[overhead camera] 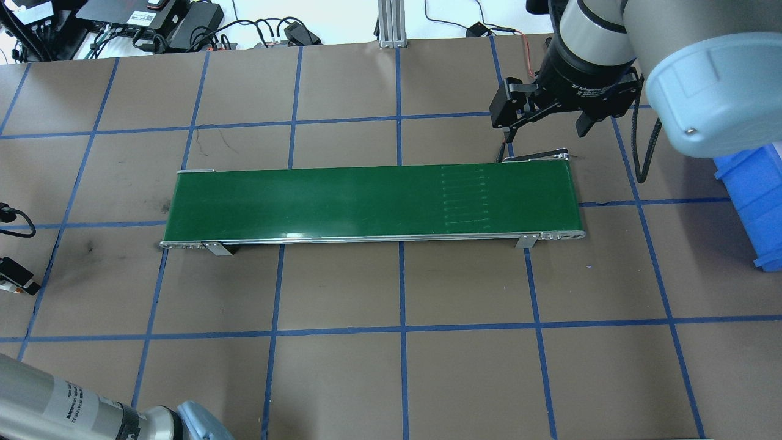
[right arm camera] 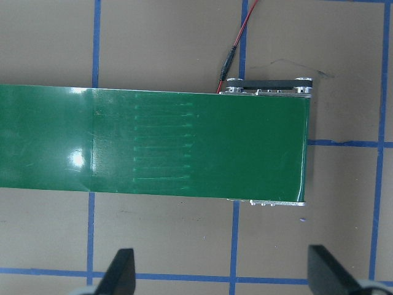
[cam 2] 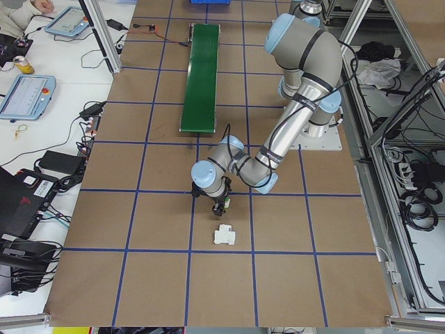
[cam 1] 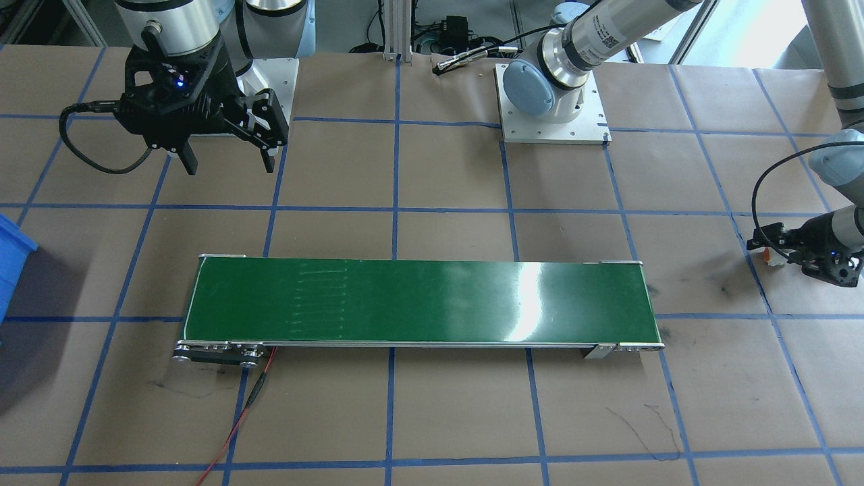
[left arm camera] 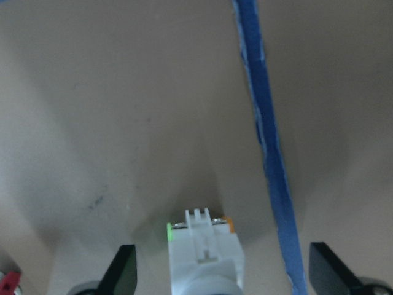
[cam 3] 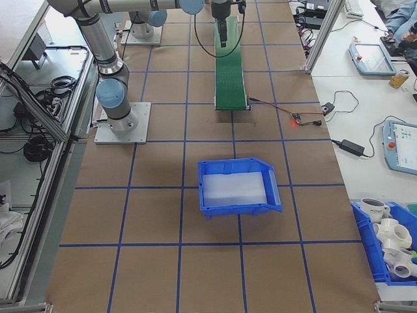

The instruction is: Move button from left to right

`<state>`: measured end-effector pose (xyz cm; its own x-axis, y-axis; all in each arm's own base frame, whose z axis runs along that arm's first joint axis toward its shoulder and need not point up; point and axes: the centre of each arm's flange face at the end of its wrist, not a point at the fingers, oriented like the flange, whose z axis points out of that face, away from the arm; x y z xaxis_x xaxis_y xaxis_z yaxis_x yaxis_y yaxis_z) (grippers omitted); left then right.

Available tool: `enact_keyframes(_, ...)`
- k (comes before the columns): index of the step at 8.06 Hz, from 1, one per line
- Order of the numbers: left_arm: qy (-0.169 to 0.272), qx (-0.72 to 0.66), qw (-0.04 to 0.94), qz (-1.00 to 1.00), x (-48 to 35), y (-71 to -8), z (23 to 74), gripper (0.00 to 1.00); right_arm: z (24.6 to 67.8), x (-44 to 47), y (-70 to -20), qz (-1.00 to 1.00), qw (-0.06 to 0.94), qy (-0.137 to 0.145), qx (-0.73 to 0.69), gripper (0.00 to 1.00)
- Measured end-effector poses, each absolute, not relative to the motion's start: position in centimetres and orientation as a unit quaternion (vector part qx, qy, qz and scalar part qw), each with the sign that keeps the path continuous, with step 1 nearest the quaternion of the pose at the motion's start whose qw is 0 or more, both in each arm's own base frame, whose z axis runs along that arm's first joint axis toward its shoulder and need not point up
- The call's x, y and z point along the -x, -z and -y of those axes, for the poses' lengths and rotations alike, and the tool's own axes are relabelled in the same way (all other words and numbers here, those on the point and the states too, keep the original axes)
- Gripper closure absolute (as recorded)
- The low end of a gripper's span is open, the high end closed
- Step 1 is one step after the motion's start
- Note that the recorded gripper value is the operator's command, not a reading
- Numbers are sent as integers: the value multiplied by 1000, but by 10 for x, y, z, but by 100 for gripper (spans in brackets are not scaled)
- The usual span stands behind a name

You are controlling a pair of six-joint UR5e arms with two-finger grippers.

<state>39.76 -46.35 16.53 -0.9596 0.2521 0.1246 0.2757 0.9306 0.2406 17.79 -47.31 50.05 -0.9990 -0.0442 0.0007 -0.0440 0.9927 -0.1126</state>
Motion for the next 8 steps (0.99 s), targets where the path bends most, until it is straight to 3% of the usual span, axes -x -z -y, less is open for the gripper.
enact_keyframes(1,128,133,43,982,-399,-166,461,6,473,-178,-501,-998,1,57,22,0)
enact_keyframes(2,126,132,40,982,-400,-169,459,76,473,-178,-500,-998,1,56,22,0)
enact_keyframes(3,125,132,38,983,-400,-172,459,95,473,-178,-500,-998,1,56,22,0)
enact_keyframes(4,124,135,37,982,-399,-174,458,100,473,-178,-500,-998,1,56,22,0)
enact_keyframes(8,119,149,40,981,-400,-177,459,100,473,-178,-500,-998,1,56,22,0)
